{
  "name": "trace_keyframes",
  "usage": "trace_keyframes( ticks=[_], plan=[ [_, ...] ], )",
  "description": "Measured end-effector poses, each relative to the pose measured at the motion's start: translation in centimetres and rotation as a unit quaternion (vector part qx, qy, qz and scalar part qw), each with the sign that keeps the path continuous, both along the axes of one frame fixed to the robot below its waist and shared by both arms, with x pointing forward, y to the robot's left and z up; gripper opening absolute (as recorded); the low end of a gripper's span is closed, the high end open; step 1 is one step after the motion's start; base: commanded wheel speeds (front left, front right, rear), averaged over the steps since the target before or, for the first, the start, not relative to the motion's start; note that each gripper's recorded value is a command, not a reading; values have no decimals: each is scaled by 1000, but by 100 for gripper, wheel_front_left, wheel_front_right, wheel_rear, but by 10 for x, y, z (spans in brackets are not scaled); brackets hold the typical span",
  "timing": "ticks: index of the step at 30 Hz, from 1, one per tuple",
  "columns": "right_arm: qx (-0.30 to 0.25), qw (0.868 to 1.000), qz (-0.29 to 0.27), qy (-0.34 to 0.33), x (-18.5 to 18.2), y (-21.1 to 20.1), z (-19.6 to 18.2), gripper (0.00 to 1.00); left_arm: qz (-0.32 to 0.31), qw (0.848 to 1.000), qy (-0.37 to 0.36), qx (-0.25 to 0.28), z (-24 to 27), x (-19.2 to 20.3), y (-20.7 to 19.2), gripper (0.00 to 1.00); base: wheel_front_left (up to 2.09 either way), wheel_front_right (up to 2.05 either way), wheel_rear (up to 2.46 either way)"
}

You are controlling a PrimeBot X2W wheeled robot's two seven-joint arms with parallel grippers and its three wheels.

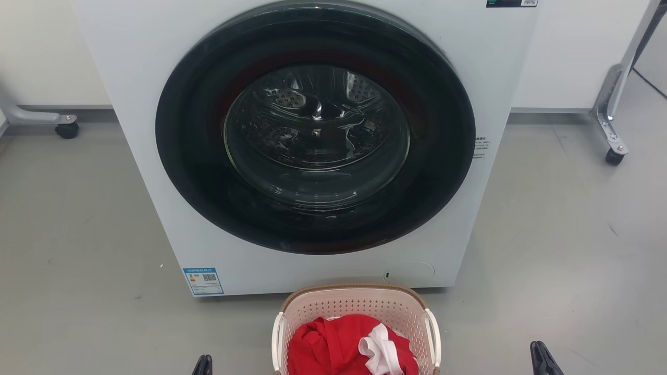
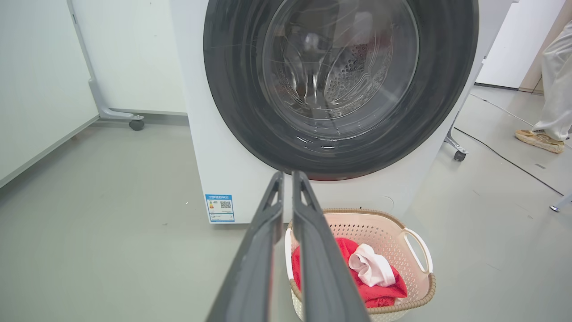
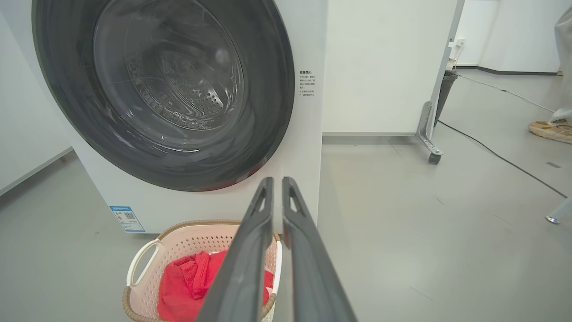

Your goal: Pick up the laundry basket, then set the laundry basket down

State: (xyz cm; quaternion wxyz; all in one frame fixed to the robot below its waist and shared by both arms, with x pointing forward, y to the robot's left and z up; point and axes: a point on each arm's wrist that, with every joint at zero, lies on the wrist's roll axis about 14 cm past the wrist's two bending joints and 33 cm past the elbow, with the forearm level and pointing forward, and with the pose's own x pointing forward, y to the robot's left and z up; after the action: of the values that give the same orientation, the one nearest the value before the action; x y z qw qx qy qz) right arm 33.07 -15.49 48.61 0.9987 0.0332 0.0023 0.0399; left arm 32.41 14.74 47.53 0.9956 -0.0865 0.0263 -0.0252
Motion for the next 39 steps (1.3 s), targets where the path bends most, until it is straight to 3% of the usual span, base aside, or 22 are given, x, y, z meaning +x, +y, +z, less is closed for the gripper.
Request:
trace_keyframes(
  ticks=[6, 19, 39],
  plan=[
    [16, 1000, -8, 11, 0, -5, -4, 0, 6, 1000, 10, -17, -3, 1, 3, 0, 0, 0, 0],
    [116, 991, -38, 51, 6, -17, -14, 0, 32, 993, 49, -105, -15, 4, 16, 0, 0, 0, 0],
    [268, 957, -68, 86, 16, -29, -22, 0, 57, 964, 78, -248, -21, 15, 25, 0, 0, 0, 0]
  ],
)
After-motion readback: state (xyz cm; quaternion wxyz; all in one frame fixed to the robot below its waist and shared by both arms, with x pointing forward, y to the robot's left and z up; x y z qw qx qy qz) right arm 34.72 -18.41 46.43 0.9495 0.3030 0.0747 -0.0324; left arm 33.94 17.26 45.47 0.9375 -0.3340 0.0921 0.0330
